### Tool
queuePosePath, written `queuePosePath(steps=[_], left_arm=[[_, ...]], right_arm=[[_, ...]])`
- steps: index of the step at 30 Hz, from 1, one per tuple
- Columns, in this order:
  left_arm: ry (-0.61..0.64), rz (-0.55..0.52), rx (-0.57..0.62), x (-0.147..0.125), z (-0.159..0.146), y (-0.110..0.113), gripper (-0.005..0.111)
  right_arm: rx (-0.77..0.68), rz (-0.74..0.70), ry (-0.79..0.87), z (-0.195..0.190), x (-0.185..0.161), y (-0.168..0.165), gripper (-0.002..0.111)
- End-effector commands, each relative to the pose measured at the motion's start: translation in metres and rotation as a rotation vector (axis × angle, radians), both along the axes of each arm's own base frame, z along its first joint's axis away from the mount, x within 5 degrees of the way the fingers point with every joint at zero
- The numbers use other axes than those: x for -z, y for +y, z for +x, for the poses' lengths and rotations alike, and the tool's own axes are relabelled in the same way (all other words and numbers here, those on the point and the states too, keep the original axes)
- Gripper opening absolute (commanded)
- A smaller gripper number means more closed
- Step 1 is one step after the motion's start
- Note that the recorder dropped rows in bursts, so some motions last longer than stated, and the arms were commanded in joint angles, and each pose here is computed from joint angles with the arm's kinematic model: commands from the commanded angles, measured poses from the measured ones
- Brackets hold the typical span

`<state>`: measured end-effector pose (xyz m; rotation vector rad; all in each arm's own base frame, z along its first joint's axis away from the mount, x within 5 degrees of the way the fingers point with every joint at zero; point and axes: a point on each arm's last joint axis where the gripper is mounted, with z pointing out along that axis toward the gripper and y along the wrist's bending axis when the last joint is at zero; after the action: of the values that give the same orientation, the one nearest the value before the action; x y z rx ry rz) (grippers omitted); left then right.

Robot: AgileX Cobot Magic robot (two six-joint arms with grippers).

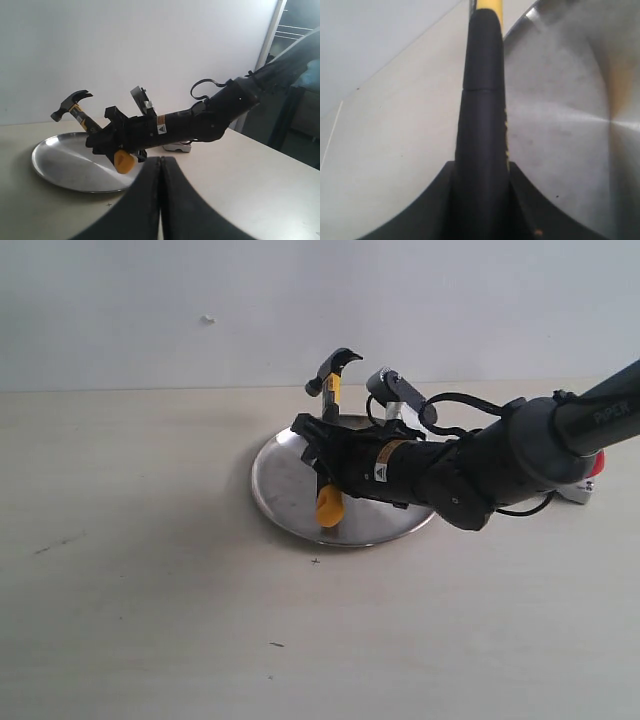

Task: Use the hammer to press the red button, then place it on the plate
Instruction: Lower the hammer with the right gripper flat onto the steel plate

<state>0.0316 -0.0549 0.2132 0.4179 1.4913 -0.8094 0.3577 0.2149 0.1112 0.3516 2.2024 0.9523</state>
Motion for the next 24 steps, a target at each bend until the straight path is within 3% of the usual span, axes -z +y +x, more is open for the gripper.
queuePosePath(steps=[1,24], left_arm=[[-0.004,-0.003,0.005,0.000,-0.001,0.000,0.000],[-0.004,-0.003,0.005,0.000,-0.001,0.000,0.000]], right_arm=[[-0.030,0.018,-0.069,0.010,-0.006,0.005,0.000],[-0.016,-0.049,-0.014,0.036,0.019,-0.007,0.000]])
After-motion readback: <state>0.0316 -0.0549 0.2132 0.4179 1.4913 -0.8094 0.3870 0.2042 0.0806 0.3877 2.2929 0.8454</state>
